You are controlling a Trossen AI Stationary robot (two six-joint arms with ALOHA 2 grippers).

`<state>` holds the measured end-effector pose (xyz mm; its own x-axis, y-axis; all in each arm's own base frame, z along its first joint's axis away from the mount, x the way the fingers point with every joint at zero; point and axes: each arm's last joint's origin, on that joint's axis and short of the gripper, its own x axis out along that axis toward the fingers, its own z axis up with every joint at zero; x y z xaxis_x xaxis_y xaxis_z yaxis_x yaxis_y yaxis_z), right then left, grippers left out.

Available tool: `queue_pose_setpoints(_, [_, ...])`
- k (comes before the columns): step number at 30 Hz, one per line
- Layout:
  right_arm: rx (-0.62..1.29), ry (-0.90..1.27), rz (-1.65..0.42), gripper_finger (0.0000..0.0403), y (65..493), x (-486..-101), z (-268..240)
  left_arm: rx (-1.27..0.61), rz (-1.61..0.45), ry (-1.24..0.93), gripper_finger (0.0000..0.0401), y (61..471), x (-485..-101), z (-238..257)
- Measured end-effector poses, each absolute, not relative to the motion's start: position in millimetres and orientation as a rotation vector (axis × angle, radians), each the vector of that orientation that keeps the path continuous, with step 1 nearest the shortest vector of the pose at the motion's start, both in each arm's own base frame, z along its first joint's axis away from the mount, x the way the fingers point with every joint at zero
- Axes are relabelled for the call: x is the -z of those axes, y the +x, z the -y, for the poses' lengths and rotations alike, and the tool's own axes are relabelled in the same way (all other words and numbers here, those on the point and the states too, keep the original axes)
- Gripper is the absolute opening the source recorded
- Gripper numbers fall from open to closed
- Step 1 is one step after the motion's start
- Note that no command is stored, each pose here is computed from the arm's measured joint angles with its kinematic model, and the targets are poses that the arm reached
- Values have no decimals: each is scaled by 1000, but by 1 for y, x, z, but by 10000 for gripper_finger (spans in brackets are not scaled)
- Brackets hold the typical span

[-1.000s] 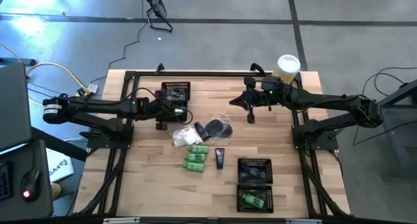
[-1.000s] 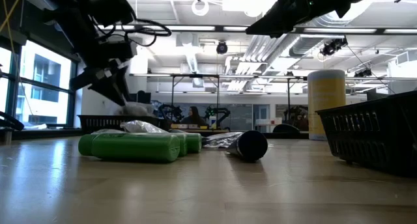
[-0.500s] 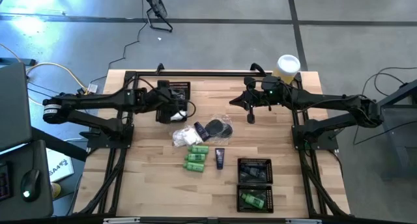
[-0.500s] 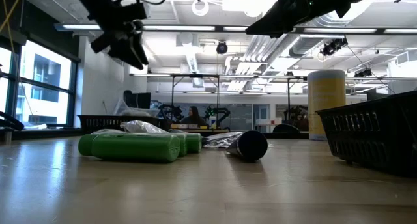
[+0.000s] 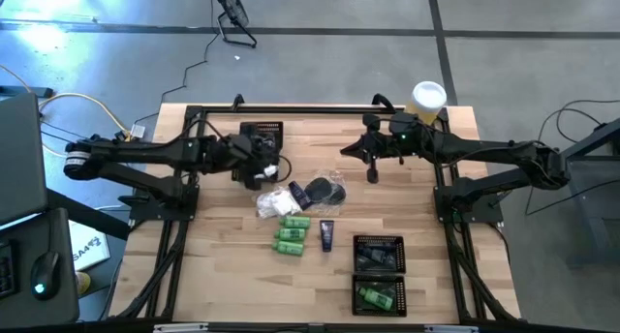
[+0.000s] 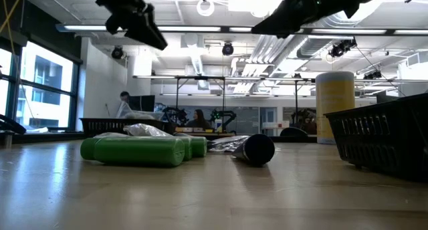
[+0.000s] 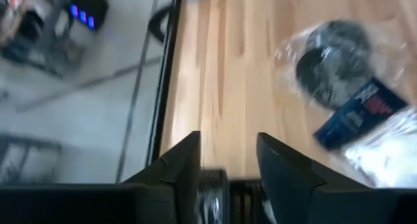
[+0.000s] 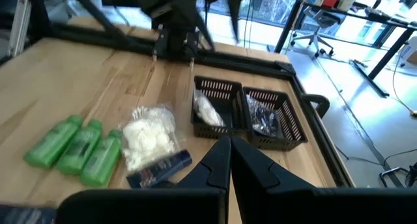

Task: Pick & Place Travel size toiletries
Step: Put the white cotton pack into the middle top black basket

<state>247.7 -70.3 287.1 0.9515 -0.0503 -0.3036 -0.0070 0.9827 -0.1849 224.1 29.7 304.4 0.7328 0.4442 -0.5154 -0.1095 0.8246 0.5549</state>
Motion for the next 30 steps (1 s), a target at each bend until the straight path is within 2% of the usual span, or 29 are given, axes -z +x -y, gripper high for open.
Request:
queue_pose_setpoints(4, [36,-131,-279,4,251,-288,72,-278,-663,553,91,226,-303,-20])
queue_pose_setpoints(12, [39,-93,-311,4,261,-276,75,-194,-658,602,7,226,-264,0])
queue_pose_setpoints(30, [5,25,-297,4,269,-275,61,-79,-630,711,8,219,-258,45])
